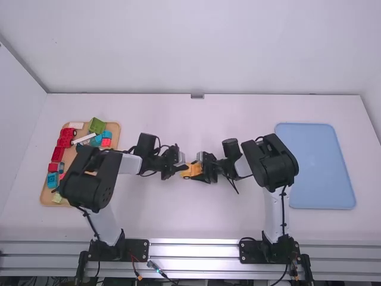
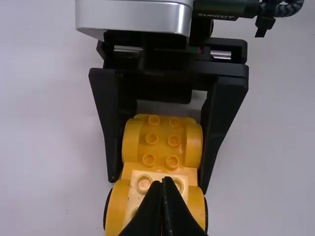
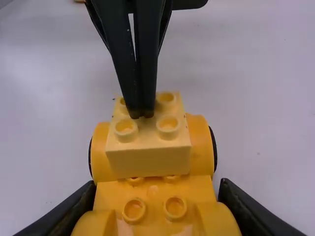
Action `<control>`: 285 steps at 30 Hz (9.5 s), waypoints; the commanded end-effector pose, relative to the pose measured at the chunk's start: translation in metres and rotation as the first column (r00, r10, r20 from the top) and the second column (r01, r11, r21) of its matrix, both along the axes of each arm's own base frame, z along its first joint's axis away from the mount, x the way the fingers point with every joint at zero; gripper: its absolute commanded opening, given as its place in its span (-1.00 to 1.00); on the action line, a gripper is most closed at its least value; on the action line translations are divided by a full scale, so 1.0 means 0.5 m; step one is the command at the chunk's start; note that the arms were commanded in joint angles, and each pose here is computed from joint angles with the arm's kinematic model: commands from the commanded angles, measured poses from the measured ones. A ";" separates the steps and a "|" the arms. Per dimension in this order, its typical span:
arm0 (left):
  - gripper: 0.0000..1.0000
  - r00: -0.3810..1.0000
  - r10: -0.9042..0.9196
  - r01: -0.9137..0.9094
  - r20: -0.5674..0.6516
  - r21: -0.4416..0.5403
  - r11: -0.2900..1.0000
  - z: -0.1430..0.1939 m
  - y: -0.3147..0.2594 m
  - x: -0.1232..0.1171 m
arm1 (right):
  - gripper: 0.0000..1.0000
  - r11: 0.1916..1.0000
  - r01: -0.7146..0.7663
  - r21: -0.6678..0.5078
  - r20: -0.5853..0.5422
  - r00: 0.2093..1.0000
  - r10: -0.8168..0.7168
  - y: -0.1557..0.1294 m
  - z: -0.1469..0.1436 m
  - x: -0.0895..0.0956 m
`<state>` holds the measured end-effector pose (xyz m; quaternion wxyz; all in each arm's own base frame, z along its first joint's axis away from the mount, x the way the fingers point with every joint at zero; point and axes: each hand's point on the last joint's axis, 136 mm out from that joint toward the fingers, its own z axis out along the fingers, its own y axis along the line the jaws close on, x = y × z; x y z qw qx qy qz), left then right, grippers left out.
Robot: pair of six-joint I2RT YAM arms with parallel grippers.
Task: Assemble lego blocks to make yellow taxi
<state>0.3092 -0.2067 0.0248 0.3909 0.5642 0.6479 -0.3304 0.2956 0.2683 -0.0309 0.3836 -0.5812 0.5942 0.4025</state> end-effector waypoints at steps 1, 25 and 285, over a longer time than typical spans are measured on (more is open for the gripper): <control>-0.96 0.998 -0.019 0.020 -0.063 0.029 0.999 -0.037 -0.013 -0.027 | 0.06 0.998 0.042 -0.053 -0.065 0.997 -0.045 -0.014 -0.036 -0.007; -0.96 0.986 0.080 -0.035 -0.144 0.295 0.955 -0.134 0.036 -0.060 | 0.06 0.998 0.043 -0.053 -0.062 0.997 -0.046 -0.014 -0.035 -0.005; 0.80 -0.792 0.610 -0.342 0.029 0.806 -0.483 0.002 0.822 0.031 | 0.98 0.740 0.491 -0.459 0.304 0.870 -0.388 -0.198 0.160 0.048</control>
